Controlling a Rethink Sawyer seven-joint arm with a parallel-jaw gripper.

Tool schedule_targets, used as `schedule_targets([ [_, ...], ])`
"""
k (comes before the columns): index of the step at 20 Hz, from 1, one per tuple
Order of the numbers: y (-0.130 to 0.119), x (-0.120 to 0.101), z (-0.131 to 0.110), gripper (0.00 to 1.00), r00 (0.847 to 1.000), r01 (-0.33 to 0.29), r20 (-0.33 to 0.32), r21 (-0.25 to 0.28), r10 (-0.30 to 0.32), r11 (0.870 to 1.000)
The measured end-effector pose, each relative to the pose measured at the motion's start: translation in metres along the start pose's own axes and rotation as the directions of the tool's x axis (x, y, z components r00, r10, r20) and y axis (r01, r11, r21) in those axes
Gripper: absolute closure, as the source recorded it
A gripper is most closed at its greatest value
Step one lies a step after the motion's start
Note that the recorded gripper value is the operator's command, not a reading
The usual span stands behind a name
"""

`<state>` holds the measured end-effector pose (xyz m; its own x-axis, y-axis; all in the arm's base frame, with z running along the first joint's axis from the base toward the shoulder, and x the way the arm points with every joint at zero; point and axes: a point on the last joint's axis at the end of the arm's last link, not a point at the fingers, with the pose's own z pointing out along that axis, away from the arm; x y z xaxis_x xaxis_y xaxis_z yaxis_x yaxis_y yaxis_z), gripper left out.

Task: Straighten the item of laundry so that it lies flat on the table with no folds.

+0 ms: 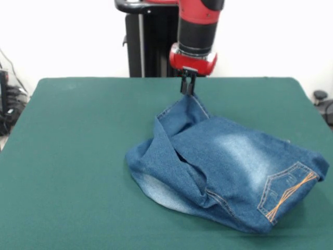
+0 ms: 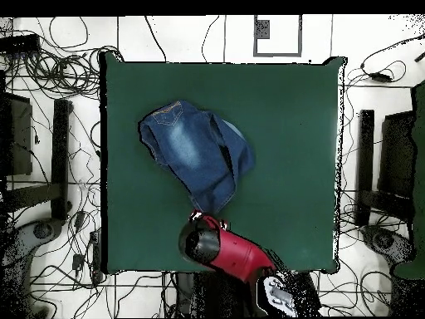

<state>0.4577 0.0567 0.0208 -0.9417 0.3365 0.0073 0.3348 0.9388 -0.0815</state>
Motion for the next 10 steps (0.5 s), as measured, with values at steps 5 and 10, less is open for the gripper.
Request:
schedule_targets([
  [5, -0.016, 0.001, -0.020, 1.00, 0.998, 0.031, -0.060, 0.017, -0.030, 0.999],
  [10, -0.034, -0.001, -0.033, 1.00, 0.993, 0.064, -0.100, 0.029, -0.061, 0.998],
])
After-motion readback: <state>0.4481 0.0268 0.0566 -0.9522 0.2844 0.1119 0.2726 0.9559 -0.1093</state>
